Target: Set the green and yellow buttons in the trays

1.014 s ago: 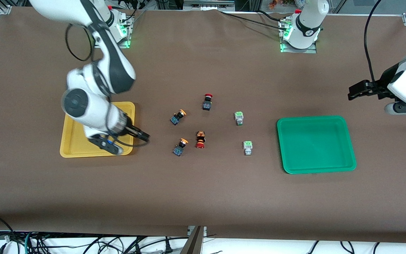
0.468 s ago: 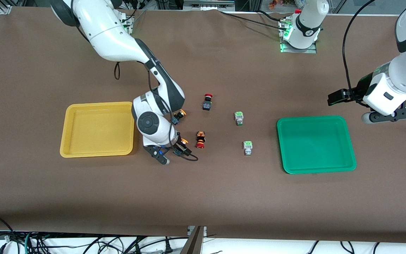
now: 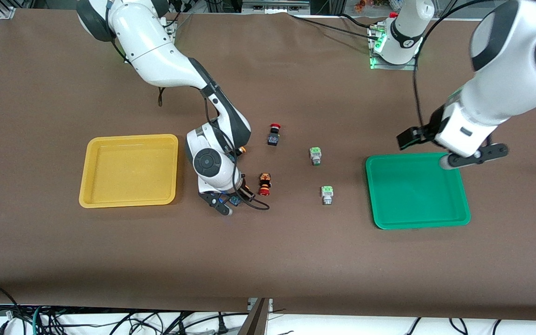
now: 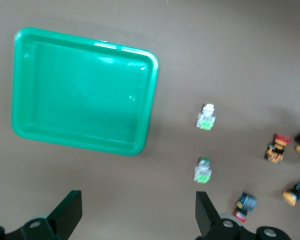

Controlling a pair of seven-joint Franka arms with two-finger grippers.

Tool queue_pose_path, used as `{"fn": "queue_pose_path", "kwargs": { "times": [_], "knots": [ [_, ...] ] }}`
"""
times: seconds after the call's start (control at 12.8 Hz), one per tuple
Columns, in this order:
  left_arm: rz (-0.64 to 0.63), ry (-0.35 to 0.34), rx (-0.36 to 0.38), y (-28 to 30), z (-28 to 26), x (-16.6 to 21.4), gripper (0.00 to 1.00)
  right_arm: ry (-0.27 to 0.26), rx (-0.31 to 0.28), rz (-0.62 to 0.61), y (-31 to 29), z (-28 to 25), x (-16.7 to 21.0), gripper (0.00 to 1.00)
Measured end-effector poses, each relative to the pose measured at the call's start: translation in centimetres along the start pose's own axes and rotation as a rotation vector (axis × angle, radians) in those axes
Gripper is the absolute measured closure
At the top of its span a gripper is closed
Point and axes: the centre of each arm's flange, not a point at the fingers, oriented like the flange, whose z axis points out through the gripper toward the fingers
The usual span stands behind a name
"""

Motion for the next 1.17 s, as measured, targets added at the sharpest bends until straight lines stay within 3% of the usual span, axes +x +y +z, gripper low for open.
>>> {"fn": "queue_pose_path", "kwargs": {
  "times": [0.08, 0.31, 0.62, 0.94, 1.17],
  "knots": [
    [-0.011, -0.004, -0.004, 1.8, 2.7, 0.6, 0.0, -0.004, -0.013, -0.001, 0.3, -0.6, 0.8, 0.67],
    [-0.032, -0.014, -0.017, 7.0, 11.7, 1.9, 0.0, -0.028, -0.052, -0.081, 1.9, -4.3, 4.5, 0.67],
    [-0.065, -0.017, 0.012, 11.3, 20.6, 1.2, 0.0, -0.055, -0.201, -0.287, 8.9, -10.6, 11.0, 0.67],
    [-0.026, -0.026, 0.035, 13.9, 28.2, -4.3, 0.0, -0.125, -0.294, -0.44, 22.1, -11.2, 17.6, 0.67],
    [-0.002, -0.049, 0.039, 14.8, 33.0, -9.6, 0.0, -0.12, -0.291, -0.446, 27.3, -8.1, 17.3, 0.63]
  ]
}}
